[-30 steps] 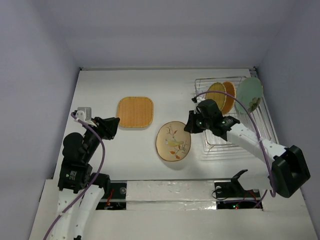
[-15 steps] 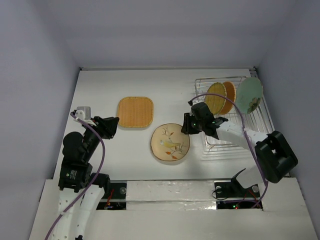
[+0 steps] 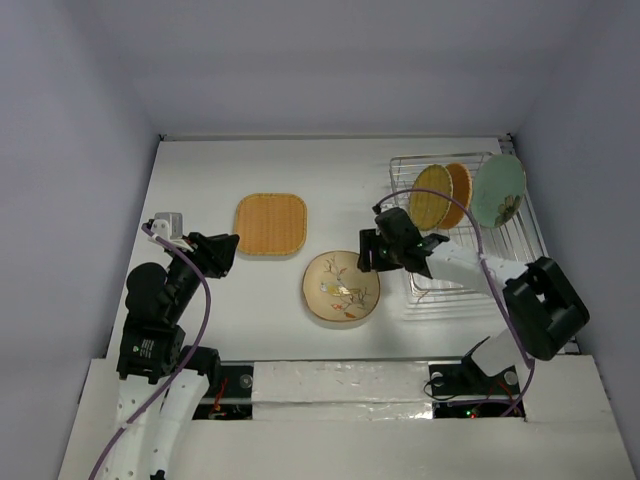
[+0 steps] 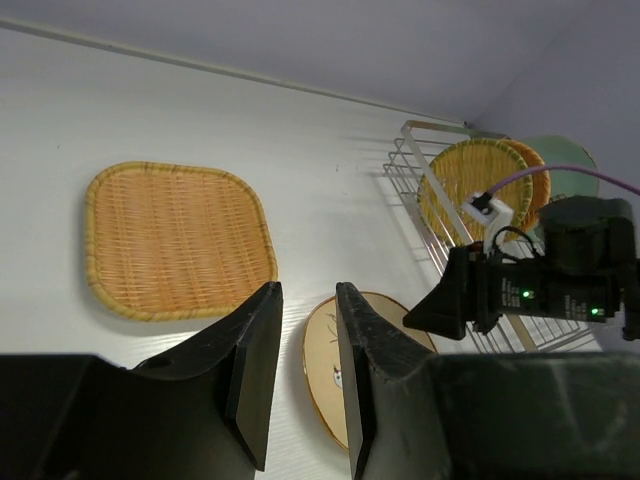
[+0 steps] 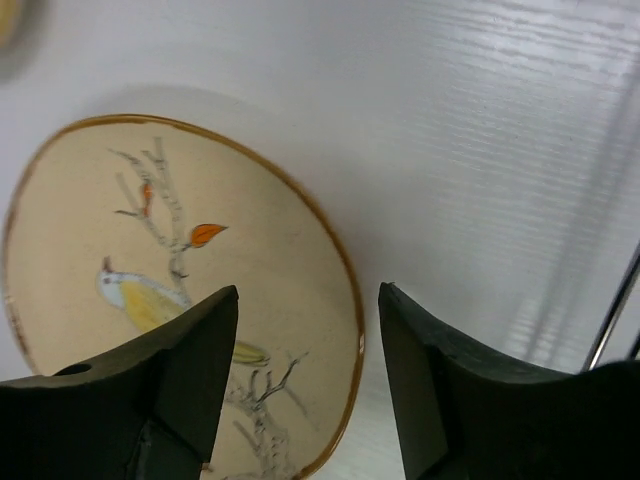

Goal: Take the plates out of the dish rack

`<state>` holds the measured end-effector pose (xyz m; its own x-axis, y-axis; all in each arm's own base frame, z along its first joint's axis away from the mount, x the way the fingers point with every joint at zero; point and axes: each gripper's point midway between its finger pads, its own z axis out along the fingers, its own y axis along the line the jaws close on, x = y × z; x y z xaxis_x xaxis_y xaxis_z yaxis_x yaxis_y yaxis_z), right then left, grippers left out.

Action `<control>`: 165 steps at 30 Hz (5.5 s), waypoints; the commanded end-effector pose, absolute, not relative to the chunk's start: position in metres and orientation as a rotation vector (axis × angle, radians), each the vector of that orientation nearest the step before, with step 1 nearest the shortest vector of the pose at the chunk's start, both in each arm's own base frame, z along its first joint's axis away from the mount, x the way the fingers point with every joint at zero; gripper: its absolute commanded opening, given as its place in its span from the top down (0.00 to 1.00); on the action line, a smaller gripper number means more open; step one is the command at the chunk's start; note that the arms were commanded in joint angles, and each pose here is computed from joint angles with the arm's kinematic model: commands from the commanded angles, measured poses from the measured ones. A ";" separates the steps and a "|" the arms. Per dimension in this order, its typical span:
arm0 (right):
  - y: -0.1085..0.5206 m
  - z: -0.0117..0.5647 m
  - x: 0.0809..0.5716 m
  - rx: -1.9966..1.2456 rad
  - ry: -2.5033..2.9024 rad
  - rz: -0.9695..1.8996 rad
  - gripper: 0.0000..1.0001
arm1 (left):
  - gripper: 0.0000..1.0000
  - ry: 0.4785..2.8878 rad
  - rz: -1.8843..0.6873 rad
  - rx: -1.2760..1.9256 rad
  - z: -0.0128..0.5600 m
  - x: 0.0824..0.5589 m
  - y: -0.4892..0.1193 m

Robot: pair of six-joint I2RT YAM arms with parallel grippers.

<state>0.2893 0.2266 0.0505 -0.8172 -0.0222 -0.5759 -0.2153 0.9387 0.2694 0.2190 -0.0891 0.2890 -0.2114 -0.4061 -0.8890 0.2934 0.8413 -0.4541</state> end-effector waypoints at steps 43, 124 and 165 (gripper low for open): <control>0.017 0.243 0.430 0.382 2.047 -0.043 1.00 | 0.74 1.624 -0.665 -0.050 0.297 0.219 -0.095; 0.242 0.243 0.396 0.172 2.031 0.280 1.00 | 0.79 1.618 -0.656 -0.072 0.297 0.220 -0.091; -0.032 0.250 0.412 0.471 2.014 -0.169 1.00 | 0.76 1.605 -0.666 -0.060 0.300 0.216 -0.093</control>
